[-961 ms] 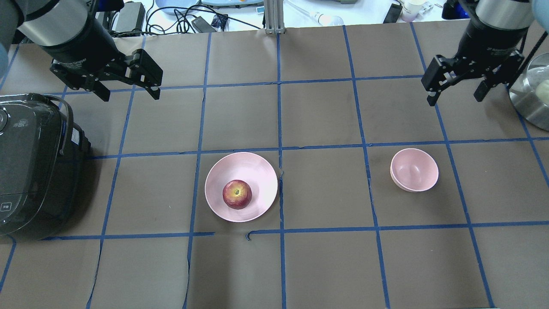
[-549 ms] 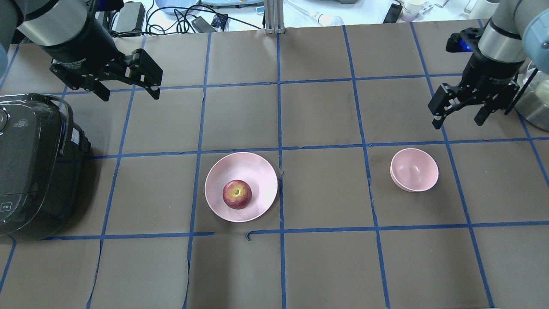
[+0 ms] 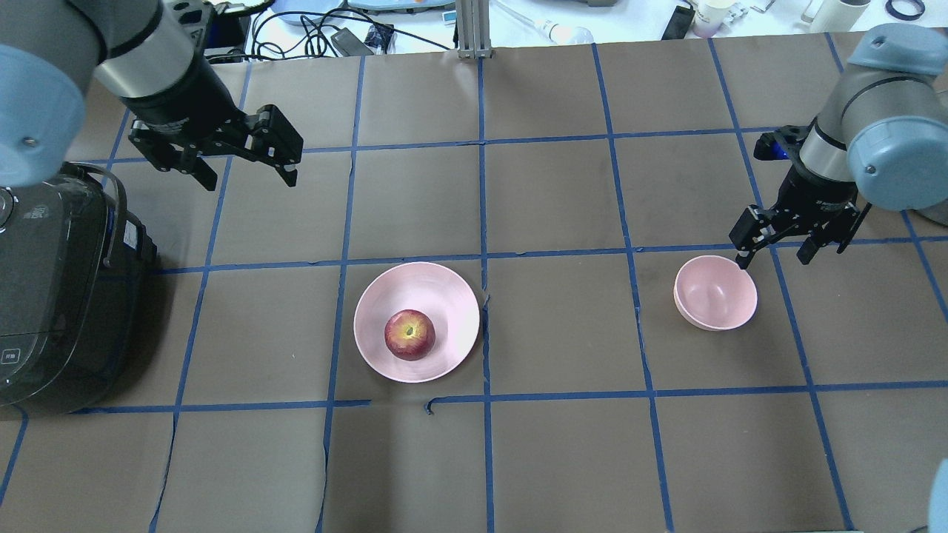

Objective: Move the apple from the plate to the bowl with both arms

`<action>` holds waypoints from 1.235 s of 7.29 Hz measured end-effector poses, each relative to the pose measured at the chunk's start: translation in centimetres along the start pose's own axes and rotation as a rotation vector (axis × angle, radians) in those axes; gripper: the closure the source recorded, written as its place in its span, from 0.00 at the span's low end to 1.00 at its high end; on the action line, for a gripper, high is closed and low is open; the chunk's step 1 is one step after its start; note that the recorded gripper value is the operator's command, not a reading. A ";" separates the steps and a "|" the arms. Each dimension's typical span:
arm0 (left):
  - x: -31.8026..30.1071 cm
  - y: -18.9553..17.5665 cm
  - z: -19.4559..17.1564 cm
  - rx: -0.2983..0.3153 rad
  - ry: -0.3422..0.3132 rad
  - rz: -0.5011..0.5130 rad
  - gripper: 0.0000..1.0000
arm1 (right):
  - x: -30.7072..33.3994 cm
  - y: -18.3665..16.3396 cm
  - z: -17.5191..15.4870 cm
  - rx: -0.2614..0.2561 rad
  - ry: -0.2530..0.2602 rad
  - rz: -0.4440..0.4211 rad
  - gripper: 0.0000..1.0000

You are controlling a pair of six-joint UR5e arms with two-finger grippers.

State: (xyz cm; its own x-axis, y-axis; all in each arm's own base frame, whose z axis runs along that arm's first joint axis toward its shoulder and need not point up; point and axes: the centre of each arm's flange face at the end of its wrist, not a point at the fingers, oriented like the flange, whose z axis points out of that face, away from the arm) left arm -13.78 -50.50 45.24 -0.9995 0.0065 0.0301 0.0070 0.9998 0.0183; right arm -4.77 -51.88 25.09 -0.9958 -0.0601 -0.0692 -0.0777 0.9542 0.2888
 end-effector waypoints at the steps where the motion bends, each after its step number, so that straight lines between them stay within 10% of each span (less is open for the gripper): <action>1: 1.5 -0.5 3.6 -0.046 -0.007 -0.018 0.00 | 0.1 -0.4 1.8 -0.016 -0.010 0.002 0.04; 4: 7.8 1.2 12.8 -0.051 -0.028 -0.173 0.00 | -0.1 -0.3 6.0 -0.045 -0.026 0.002 0.19; 7: 10.7 4.6 19.6 -0.005 -0.056 -0.216 0.00 | -0.3 0.0 7.6 -0.054 -0.030 0.003 1.00; 9: 11.6 6.2 22.3 -0.005 -0.060 -0.220 0.00 | -0.3 -0.1 7.4 -0.050 -0.027 0.004 1.00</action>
State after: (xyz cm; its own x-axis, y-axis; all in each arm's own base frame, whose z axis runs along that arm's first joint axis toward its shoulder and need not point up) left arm -25.99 -43.80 23.39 -0.9770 -0.2102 -0.0351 -0.2111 0.9772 0.0229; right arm -4.13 -49.79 18.03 -0.9944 -0.0480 -0.0937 -0.0770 0.9385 0.3365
